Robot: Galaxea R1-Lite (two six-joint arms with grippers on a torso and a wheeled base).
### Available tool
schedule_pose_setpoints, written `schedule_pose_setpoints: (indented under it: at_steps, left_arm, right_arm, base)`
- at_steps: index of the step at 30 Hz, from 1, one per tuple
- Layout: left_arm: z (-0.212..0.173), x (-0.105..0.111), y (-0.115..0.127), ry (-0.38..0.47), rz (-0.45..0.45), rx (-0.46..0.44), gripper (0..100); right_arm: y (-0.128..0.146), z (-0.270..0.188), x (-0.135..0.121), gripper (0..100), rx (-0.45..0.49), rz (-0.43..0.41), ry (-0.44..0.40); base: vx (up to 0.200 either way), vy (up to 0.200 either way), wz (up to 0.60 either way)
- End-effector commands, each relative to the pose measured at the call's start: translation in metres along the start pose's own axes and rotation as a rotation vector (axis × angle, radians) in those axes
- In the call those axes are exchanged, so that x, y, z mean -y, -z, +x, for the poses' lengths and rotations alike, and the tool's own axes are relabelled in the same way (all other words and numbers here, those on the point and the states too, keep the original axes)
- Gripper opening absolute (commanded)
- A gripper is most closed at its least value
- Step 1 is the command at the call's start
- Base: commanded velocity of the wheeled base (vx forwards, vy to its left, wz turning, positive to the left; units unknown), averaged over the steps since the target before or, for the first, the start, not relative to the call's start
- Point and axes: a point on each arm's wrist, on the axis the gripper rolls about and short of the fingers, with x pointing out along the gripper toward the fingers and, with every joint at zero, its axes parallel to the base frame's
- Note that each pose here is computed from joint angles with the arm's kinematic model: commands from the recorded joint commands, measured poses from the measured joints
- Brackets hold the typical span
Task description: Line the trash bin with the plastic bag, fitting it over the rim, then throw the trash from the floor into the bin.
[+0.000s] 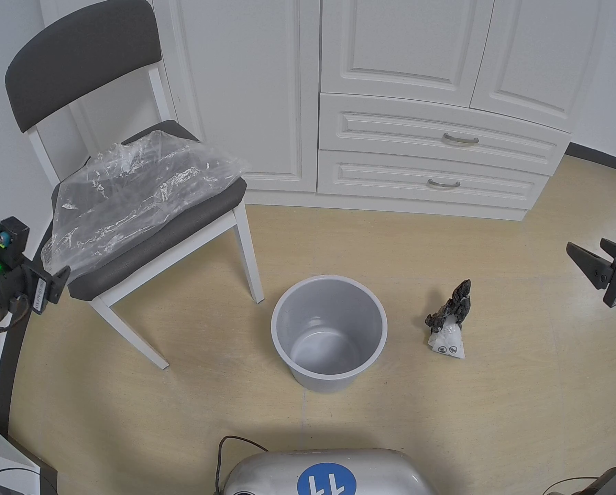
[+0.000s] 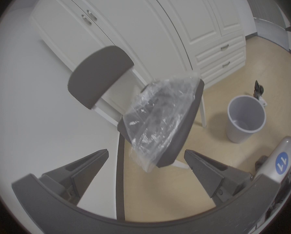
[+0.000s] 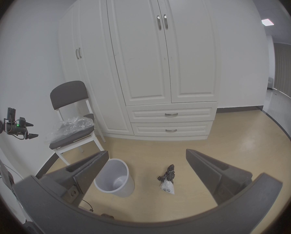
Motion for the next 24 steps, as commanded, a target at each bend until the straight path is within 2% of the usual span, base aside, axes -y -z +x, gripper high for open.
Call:
schedule_pose_setpoints:
  at_steps: [1, 6, 12, 17, 18, 24]
  left_arm:
    - [0.029, 0.018, 0.016, 0.047, 0.034, -0.132, 100]
    - [0.038, 0.021, 0.022, 0.022, 0.052, -0.192, 100]
    - [0.057, 0.018, 0.034, 0.006, 0.034, -0.254, 100]
    - [0.063, 0.010, 0.038, -0.038, 0.010, -0.244, 100]
    - [0.066, 0.003, 0.042, -0.056, -0.004, -0.244, 100]
    - [0.070, -0.007, 0.051, -0.034, -0.027, -0.245, 100]
  right_arm:
    - [0.008, 0.009, 0.001, 100, -0.047, 0.009, -0.003]
    - [0.009, 0.006, 0.001, 100, -0.045, 0.016, 0.001]
    - [0.012, 0.009, 0.001, 100, -0.062, 0.031, 0.001]
    - [0.012, 0.009, 0.001, 100, -0.064, 0.051, 0.001]
    - [0.012, 0.008, 0.001, 100, -0.059, 0.072, 0.002]
    - [0.011, 0.010, 0.002, 100, -0.062, 0.090, 0.005]
  base:
    - [0.000, 0.000, 0.00]
    - [0.000, 0.000, 0.00]
    - [0.000, 0.000, 0.00]
    - [0.000, 0.000, 0.00]
    - [0.000, 0.000, 0.00]
    - [0.000, 0.000, 0.00]
